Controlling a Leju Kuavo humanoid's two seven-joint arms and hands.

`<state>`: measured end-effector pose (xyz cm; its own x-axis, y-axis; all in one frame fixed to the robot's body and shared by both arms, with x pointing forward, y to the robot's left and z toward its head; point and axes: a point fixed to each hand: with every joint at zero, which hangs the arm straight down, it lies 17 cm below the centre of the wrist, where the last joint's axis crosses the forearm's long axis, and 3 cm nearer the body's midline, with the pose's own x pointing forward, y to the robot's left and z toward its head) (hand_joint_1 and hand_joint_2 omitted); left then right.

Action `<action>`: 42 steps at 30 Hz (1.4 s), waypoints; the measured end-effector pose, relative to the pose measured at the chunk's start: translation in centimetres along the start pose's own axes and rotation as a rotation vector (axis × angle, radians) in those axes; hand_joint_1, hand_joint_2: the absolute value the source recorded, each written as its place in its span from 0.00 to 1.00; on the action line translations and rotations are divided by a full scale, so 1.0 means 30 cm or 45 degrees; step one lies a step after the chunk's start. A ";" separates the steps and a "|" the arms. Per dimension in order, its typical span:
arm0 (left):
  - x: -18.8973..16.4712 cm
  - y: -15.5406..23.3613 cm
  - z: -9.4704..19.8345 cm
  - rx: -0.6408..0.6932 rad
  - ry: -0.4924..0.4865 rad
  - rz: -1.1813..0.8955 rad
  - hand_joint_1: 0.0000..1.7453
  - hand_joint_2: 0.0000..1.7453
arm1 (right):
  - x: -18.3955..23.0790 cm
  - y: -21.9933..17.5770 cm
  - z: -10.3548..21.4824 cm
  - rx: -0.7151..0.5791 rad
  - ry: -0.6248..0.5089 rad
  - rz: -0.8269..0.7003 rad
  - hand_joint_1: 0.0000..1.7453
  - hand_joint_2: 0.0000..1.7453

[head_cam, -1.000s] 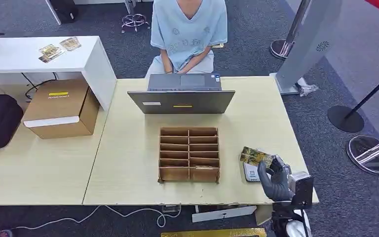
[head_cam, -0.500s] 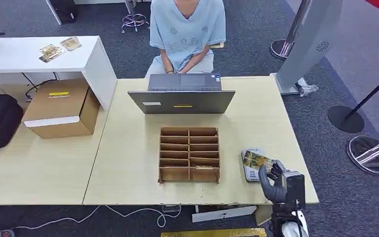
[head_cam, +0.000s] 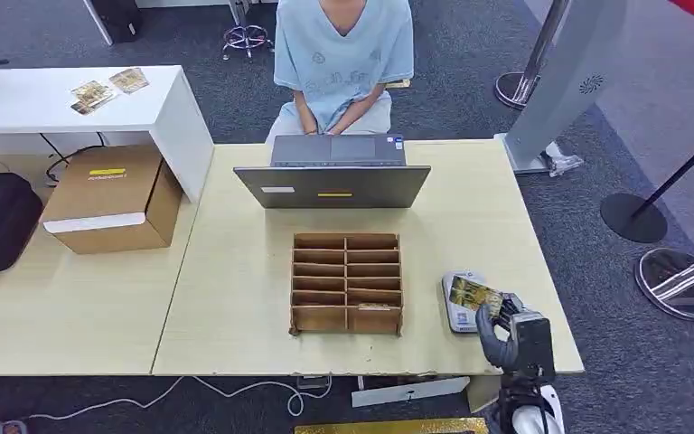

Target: Pass the card to the sensor for recognition and then transmit it.

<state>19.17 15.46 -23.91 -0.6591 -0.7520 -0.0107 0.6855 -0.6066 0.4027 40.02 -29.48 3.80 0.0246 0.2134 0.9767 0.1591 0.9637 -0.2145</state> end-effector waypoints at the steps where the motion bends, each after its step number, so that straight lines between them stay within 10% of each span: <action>1: 0.001 0.001 0.000 0.000 0.000 0.001 0.00 0.00 | -0.001 -0.008 -0.003 -0.015 0.002 0.030 1.00 1.00; 42: 0.007 0.087 0.000 0.006 -0.010 0.077 0.00 0.00 | -0.053 -0.097 -0.207 0.154 0.123 0.036 1.00 1.00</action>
<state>20.82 13.72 -22.86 -0.6191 -0.7850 0.0208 0.7226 -0.5591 0.4065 45.65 -33.62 2.92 0.1234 0.2299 0.9654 0.0370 0.9711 -0.2360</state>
